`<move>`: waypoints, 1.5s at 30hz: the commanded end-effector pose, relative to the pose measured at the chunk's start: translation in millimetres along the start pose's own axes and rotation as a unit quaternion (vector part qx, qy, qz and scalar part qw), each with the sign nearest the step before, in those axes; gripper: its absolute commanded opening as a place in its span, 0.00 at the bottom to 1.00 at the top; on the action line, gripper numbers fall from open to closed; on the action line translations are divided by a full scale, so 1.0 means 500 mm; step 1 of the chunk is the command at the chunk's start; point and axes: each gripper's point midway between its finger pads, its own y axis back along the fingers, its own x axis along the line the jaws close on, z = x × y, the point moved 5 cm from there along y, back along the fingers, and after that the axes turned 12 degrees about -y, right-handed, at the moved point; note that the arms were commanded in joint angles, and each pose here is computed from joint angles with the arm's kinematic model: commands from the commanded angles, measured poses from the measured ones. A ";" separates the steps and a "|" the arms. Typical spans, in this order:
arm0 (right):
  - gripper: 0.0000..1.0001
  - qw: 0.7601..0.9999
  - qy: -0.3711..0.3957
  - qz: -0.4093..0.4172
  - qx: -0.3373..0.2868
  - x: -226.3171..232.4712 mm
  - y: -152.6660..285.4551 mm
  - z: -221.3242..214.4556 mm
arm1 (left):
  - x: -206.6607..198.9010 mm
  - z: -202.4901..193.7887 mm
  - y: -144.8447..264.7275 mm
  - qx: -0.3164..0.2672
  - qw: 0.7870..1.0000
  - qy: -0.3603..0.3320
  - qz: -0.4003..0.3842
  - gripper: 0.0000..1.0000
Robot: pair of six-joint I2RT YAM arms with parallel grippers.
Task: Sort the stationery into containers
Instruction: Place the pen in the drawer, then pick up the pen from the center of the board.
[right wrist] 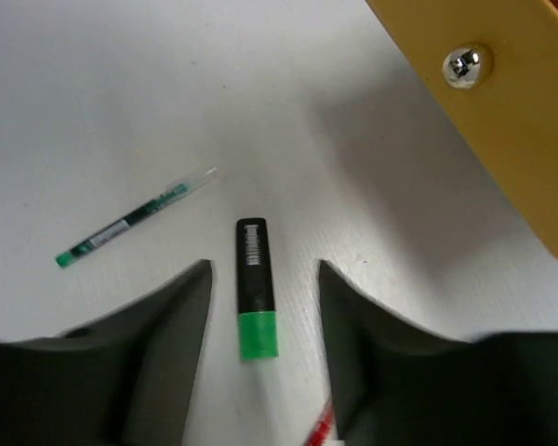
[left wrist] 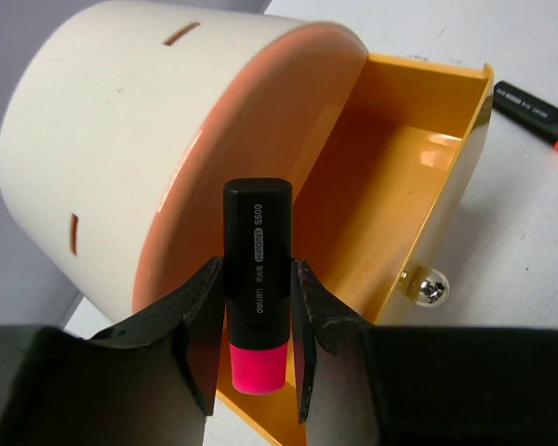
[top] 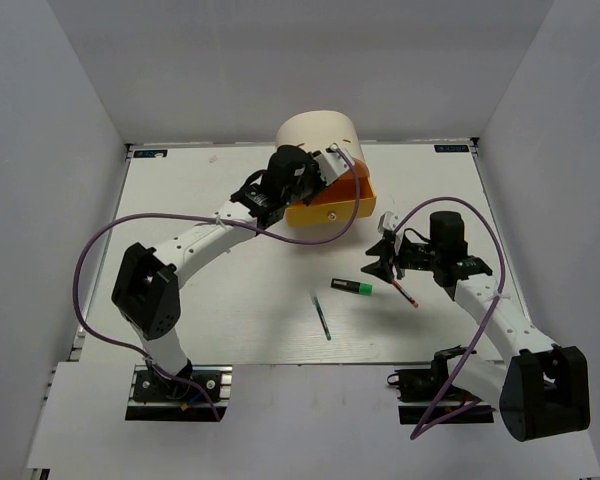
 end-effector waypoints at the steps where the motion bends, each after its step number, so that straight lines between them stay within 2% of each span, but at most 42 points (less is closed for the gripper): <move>1: 0.59 1.000 0.028 -0.009 0.001 -0.011 0.000 -0.001 | 0.032 0.031 0.009 -0.031 0.999 -0.015 0.011 0.31; 4: 0.76 0.999 0.048 -0.005 0.019 -0.018 -0.002 -0.015 | 0.028 0.029 0.007 -0.031 0.999 -0.010 0.012 0.44; 5: 0.79 0.998 0.048 -0.001 0.028 -0.023 -0.005 -0.022 | 0.031 0.032 0.012 -0.036 0.999 -0.006 0.016 0.46; 8: 0.83 0.996 0.065 0.018 0.057 -0.023 -0.011 -0.054 | 0.035 0.038 0.014 -0.040 0.999 -0.001 0.018 0.62; 9: 0.83 0.994 0.080 0.025 0.065 -0.024 -0.013 -0.065 | 0.056 0.059 0.024 -0.050 0.998 0.000 0.033 0.62; 10: 0.83 0.994 0.080 0.031 0.072 -0.025 -0.017 -0.074 | 0.061 0.065 0.026 -0.053 0.998 -0.001 0.036 0.67; 12: 0.83 0.991 0.089 0.048 0.091 -0.034 -0.027 -0.093 | 0.067 0.091 0.037 -0.068 0.997 0.008 0.041 0.79; 13: 0.82 0.990 0.081 0.056 0.103 -0.036 -0.032 -0.100 | 0.079 0.116 0.060 -0.082 0.995 0.011 0.053 0.99; 17: 0.82 0.985 0.096 0.073 0.127 -0.047 -0.047 -0.116 | 0.104 0.155 0.122 -0.112 0.991 0.041 0.065 1.00; 20: 0.82 0.981 0.098 0.074 0.150 -0.058 -0.063 -0.137 | 0.080 0.145 0.154 -0.116 0.987 0.094 0.051 1.00; 22: 0.82 0.978 0.093 0.081 0.167 -0.055 -0.076 -0.153 | 0.072 0.152 0.200 -0.132 0.979 0.149 0.048 1.00; 23: 0.82 0.977 0.096 0.080 0.174 -0.056 -0.078 -0.157 | 0.044 0.124 0.203 -0.112 0.979 0.169 0.032 1.00; 25: 0.81 0.974 0.091 0.085 0.189 -0.053 -0.085 -0.171 | 0.025 0.118 0.239 -0.109 0.966 0.234 0.023 1.00; 26: 0.79 0.973 0.094 0.085 0.194 -0.054 -0.087 -0.174 | -0.011 0.086 0.239 -0.082 0.963 0.257 0.001 1.00; 28: 0.76 0.970 0.088 0.090 0.210 -0.048 -0.093 -0.191 | -0.037 0.076 0.266 -0.080 0.949 0.305 -0.016 1.00; 29: 0.75 0.969 0.091 0.089 0.212 -0.049 -0.095 -0.193 | -0.072 0.039 0.264 -0.056 0.944 0.324 -0.026 1.00; 30: 0.73 0.967 0.089 0.088 0.223 -0.048 -0.098 -0.201 | -0.084 0.030 0.270 -0.056 0.937 0.344 -0.027 1.00; 31: 0.69 0.966 0.085 0.087 0.227 -0.050 -0.099 -0.205 | -0.123 -0.001 0.270 -0.035 0.922 0.383 -0.042 1.00; 33: 0.64 0.966 0.081 0.086 0.231 -0.052 -0.101 -0.207 | -0.128 -0.004 0.292 -0.060 0.907 0.415 -0.038 1.00; 34: 0.60 0.966 0.081 0.086 0.231 -0.052 -0.102 -0.205 | -0.155 -0.031 0.291 -0.048 0.898 0.435 -0.042 1.00; 36: 0.54 0.964 0.074 0.091 0.238 -0.050 -0.102 -0.209 | -0.162 -0.034 0.304 -0.066 0.888 0.453 -0.039 1.00; 37: 0.41 0.963 0.068 0.095 0.244 -0.045 -0.100 -0.212 | -0.182 -0.058 0.301 -0.054 0.883 0.464 -0.037 1.00; 41: 0.10 0.963 0.072 0.102 0.237 -0.042 -0.093 -0.188 | -0.220 -0.093 0.293 -0.033 0.868 0.493 -0.047 1.00; 45: 0.04 0.971 0.107 0.086 0.195 -0.035 -0.076 -0.119 | -0.251 -0.119 0.275 0.002 0.866 0.495 -0.066 1.00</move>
